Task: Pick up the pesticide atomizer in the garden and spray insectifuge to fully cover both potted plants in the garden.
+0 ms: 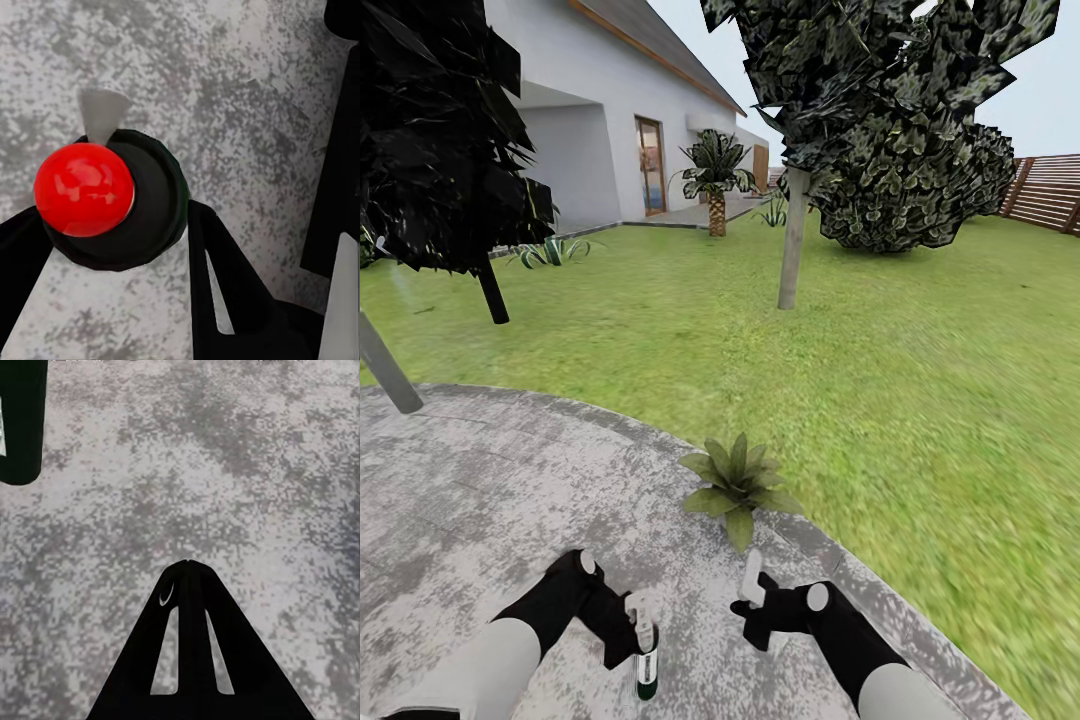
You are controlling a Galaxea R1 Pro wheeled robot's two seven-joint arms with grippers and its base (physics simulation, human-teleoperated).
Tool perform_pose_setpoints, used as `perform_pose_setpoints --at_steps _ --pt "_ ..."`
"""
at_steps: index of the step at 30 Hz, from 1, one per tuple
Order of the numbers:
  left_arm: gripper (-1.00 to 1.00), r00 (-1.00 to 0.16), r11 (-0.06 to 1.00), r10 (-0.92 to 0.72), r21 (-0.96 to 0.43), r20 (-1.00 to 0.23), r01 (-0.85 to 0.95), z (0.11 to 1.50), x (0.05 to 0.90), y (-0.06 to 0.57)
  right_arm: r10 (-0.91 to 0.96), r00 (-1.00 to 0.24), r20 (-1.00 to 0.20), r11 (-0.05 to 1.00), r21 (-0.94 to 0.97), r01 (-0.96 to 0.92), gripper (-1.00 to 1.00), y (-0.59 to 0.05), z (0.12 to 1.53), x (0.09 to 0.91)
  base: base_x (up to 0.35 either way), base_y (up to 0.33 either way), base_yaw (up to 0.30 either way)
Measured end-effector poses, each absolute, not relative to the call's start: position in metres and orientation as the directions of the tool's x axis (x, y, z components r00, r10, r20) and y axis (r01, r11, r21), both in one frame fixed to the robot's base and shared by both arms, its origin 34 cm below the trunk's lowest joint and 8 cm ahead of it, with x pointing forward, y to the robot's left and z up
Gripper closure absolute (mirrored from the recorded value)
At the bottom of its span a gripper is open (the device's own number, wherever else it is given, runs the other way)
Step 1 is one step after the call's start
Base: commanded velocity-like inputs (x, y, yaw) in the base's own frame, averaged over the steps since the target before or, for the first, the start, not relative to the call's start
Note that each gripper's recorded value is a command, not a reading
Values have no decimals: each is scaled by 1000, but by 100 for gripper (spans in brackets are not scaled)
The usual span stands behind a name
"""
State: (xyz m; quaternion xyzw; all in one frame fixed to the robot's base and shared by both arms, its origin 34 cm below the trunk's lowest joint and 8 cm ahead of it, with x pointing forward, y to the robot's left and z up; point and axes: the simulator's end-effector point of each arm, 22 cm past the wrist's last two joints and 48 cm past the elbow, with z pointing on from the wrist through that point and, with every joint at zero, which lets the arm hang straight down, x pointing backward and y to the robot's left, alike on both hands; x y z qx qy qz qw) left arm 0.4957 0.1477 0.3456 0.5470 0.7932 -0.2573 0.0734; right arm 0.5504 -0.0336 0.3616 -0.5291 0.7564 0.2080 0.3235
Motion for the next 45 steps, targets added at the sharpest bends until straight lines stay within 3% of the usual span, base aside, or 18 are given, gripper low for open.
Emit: perform_pose_setpoints --at_steps 10,19,28,35,45 --pt "100 -383 269 829 -311 -408 912 350 503 143 -658 -225 -719 340 -17 -940 100 -21 365 547 0 0 0" --pt "100 -379 265 828 -306 -414 914 353 505 140 -689 -148 -709 230 -20 -973 100 -3 372 538 0 0 0" --pt "100 -370 269 830 -282 -417 921 350 509 141 -691 -135 -710 222 -30 -975 100 -2 376 542 0 0 0" --pt "100 -289 196 872 -260 -395 946 347 503 139 -692 -124 -711 201 -25 -979 100 -1 381 545 0 0 0" --pt "100 -293 230 876 -204 -382 952 340 514 143 -692 -113 -713 189 -28 -982 100 0 387 551 0 0 0"
